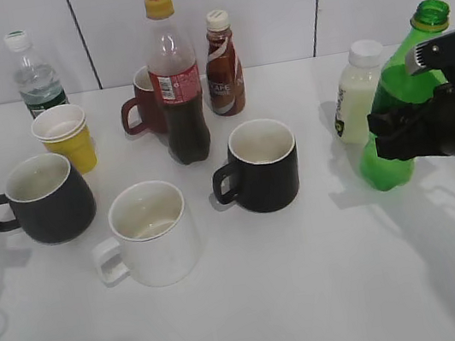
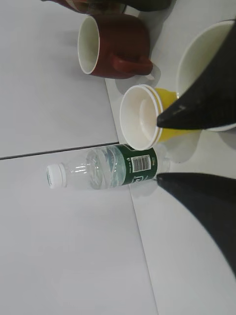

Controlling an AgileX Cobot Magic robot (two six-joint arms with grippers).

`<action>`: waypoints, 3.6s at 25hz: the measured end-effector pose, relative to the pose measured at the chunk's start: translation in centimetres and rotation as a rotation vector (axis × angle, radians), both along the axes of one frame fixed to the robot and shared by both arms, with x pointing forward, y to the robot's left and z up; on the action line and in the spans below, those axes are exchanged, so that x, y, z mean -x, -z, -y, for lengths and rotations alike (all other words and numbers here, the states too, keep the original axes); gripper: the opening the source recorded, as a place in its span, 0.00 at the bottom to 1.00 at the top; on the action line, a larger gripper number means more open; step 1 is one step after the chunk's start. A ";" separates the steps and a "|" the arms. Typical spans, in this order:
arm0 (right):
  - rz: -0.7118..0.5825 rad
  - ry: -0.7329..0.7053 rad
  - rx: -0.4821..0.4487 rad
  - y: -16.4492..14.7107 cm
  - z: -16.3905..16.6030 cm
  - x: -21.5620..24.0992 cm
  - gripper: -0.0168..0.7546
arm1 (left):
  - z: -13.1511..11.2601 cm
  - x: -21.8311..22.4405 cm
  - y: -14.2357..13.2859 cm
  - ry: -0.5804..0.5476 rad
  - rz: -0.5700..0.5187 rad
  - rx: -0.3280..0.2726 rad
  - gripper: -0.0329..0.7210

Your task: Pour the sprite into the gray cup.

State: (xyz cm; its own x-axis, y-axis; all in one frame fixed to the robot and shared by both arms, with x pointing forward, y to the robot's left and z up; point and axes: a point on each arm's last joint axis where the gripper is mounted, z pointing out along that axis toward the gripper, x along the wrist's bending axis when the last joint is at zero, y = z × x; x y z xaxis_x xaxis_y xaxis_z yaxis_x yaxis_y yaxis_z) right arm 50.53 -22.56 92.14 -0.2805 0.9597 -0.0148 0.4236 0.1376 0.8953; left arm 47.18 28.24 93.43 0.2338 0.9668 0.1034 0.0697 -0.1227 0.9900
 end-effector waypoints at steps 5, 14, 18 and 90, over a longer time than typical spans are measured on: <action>-0.007 -0.001 0.003 0.1 0.0 0.0 0.58 | 0.0 0.0 0.0 0.000 0.000 0.000 0.36; -0.044 -0.002 0.015 0.4 0.0 0.2 0.58 | 0.0 0.0 0.0 0.000 0.001 0.000 0.35; -0.036 -0.043 0.035 0.4 -0.2 0.3 0.58 | 0.0 0.0 0.0 0.000 0.004 0.001 0.35; -0.111 0.085 0.013 -13.4 7.4 25.1 0.78 | -2.5 22.5 -12.9 -0.355 -0.451 0.106 0.58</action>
